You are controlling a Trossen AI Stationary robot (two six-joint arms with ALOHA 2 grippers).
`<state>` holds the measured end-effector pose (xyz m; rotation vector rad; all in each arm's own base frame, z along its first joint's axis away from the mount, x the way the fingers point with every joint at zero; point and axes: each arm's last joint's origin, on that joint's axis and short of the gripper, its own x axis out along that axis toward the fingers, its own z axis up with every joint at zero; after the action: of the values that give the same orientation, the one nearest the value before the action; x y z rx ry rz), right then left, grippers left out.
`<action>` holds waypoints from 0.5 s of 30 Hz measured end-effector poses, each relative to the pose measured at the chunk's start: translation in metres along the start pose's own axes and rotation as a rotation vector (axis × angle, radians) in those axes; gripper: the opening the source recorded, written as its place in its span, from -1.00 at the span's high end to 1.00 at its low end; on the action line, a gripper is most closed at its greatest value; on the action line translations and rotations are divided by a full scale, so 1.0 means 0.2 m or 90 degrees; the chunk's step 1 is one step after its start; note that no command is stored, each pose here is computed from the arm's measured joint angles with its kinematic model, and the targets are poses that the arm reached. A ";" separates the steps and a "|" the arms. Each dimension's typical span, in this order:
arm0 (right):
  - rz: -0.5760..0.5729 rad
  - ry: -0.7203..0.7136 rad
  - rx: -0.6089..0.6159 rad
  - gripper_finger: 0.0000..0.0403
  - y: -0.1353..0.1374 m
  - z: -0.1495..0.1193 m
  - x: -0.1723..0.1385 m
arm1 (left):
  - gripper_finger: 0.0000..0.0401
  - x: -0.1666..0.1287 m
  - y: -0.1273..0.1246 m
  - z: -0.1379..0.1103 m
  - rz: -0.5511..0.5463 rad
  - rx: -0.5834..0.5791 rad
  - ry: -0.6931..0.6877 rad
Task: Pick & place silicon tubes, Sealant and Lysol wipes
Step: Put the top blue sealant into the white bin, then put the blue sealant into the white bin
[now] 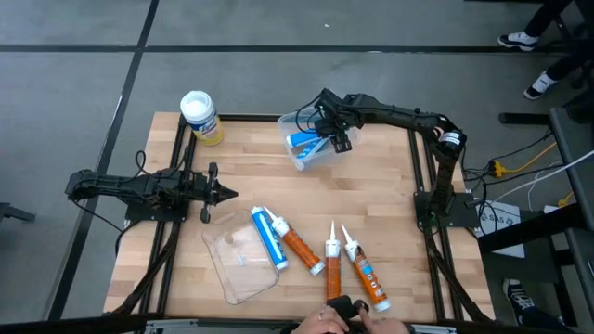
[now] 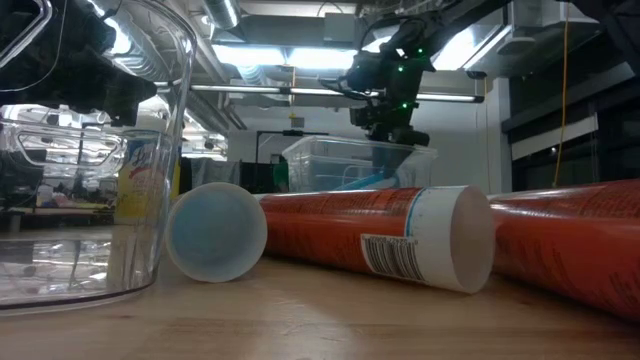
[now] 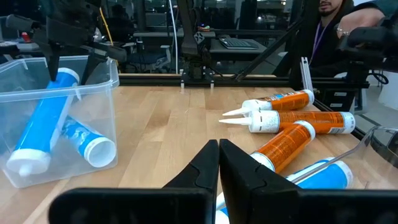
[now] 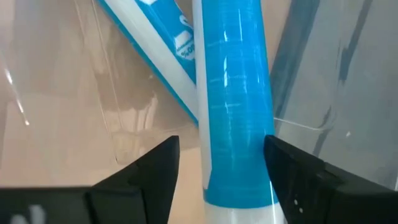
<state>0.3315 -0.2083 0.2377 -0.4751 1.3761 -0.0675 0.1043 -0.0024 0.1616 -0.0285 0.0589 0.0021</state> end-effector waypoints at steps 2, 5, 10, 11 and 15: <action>-0.001 -0.001 0.001 -0.12 0.00 0.00 -0.01 | 0.94 0.00 0.00 0.00 0.000 0.000 0.000; -0.005 -0.006 -0.004 -0.11 -0.01 0.02 -0.04 | 0.94 0.00 0.00 0.00 0.000 0.000 0.000; -0.019 -0.024 -0.006 -0.11 -0.02 0.07 -0.12 | 0.96 0.00 0.00 0.00 0.000 0.000 0.000; -0.019 -0.027 -0.002 -0.11 -0.02 0.09 -0.13 | 0.96 0.00 0.00 0.00 0.000 0.000 0.000; -0.002 -0.043 0.018 -0.11 -0.01 0.12 -0.19 | 0.94 0.00 0.00 0.00 0.000 0.000 0.000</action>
<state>0.3462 -0.1910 0.2763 -0.4518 1.3066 -0.0731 0.1043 -0.0024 0.1616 -0.0287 0.0590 0.0024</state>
